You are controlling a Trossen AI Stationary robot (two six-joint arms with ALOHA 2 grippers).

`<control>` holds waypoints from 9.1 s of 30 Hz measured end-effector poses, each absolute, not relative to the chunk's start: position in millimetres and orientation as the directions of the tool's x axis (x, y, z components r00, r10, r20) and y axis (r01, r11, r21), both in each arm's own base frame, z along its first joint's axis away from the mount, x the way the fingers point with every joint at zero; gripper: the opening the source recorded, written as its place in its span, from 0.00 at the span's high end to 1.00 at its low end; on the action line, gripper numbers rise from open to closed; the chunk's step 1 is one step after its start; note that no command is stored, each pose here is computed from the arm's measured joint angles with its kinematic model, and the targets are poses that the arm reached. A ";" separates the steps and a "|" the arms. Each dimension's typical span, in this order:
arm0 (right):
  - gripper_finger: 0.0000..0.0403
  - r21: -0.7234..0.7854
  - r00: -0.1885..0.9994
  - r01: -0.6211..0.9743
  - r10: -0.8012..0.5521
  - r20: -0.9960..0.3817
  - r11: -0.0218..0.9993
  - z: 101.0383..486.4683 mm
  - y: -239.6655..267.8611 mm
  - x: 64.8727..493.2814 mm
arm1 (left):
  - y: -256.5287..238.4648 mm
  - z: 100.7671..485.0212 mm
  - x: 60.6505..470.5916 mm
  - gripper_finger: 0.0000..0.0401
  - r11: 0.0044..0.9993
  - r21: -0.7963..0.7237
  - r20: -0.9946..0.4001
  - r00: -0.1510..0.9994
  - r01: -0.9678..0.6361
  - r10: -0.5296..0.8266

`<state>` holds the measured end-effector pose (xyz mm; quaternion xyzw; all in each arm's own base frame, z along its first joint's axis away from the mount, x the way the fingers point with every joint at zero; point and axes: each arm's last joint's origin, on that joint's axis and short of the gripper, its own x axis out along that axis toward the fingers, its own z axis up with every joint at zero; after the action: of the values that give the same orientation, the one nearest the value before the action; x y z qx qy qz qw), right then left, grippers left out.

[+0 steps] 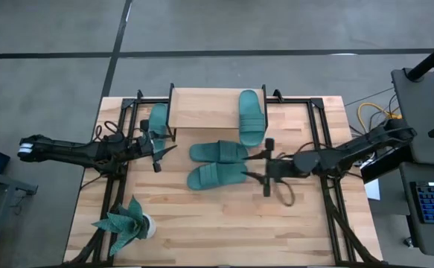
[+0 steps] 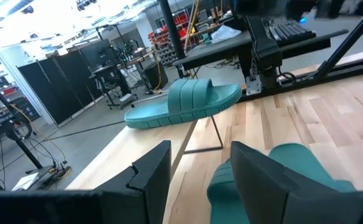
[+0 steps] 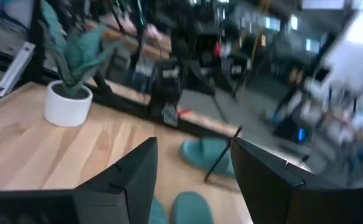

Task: Pick and place slides into the shelf
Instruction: Put the bottom green slide on the shelf

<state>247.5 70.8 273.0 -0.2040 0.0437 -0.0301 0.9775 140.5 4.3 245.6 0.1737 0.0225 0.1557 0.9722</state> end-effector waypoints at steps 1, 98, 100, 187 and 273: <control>0.52 -0.427 0.997 0.037 -0.061 -0.043 0.903 269.0 69.0 240.7 | 4.3 245.6 141.1 0.62 0.891 0.345 0.010 0.951 -0.295 0.310; 0.52 -0.512 0.998 0.014 -0.040 -0.041 0.859 244.1 59.6 210.7 | -16.5 142.5 266.4 0.99 0.618 0.750 -0.490 0.826 0.236 0.278; 0.52 -0.506 0.999 -0.007 -0.016 -0.041 0.863 244.5 60.3 210.8 | -18.6 149.8 264.6 0.99 0.617 0.756 -0.466 0.841 0.217 0.275; 0.86 -0.878 0.781 -0.033 -0.536 -0.320 0.477 232.1 91.2 336.6 | -25.9 253.3 195.4 0.97 0.844 0.519 -0.190 0.944 -0.136 0.269; 0.48 -0.817 0.608 0.417 -0.791 -0.075 0.398 300.5 48.7 254.0 | -41.0 309.1 224.9 0.95 0.497 0.818 0.026 0.882 -0.290 0.471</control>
<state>254.0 48.7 300.5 -0.3994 0.2339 -0.3760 0.8027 224.9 -41.0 309.1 0.4498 0.1010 0.2213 0.8594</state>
